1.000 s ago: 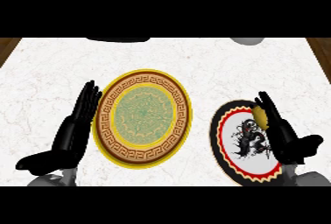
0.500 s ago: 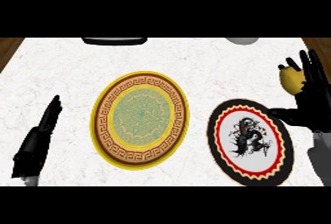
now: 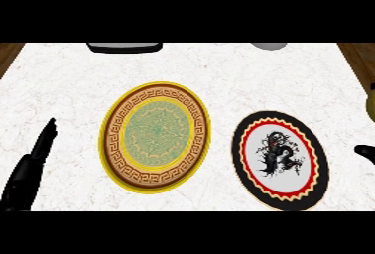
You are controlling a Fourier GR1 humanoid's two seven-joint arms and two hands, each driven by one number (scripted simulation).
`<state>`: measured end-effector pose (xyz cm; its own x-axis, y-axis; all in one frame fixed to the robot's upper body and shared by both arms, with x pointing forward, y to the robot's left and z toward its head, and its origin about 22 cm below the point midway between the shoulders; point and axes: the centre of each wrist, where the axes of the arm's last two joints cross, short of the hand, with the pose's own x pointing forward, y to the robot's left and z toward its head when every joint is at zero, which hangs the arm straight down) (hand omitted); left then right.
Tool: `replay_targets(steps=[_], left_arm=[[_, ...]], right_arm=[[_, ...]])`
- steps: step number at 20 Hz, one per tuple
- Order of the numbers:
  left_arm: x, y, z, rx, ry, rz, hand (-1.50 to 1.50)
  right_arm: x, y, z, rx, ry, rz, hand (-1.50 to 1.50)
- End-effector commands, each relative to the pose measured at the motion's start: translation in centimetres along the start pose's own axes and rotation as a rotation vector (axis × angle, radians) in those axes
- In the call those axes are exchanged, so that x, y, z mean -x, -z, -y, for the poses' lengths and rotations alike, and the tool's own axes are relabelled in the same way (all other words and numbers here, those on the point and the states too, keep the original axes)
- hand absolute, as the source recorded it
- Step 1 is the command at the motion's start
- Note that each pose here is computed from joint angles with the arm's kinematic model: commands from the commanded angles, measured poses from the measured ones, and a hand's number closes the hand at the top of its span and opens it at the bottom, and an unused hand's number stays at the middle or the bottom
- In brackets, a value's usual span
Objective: Pick the lemon from the plate and place it in the plate
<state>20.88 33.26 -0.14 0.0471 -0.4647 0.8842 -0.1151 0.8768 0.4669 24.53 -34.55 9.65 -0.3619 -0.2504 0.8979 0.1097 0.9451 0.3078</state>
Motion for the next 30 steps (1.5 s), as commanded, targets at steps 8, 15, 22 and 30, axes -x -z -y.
replay_targets(steps=[8,15,22,30], left_arm=[[0.1,1.5,0.0,0.009,0.007,-0.020,0.00],[0.8,0.4,0.6,0.020,0.008,-0.005,0.00],[0.9,1.1,0.2,0.022,0.009,0.011,0.00],[0.7,1.1,-0.8,0.019,0.005,0.013,0.00]], right_arm=[[-6.6,1.4,2.4,-0.359,-0.484,-0.274,-1.50],[-7.8,4.4,4.2,-0.419,-0.626,-0.441,-1.50],[-3.4,7.2,2.0,-0.561,-0.726,-0.574,-1.50],[-1.6,7.9,1.3,-0.732,-0.898,-0.685,-1.50]])
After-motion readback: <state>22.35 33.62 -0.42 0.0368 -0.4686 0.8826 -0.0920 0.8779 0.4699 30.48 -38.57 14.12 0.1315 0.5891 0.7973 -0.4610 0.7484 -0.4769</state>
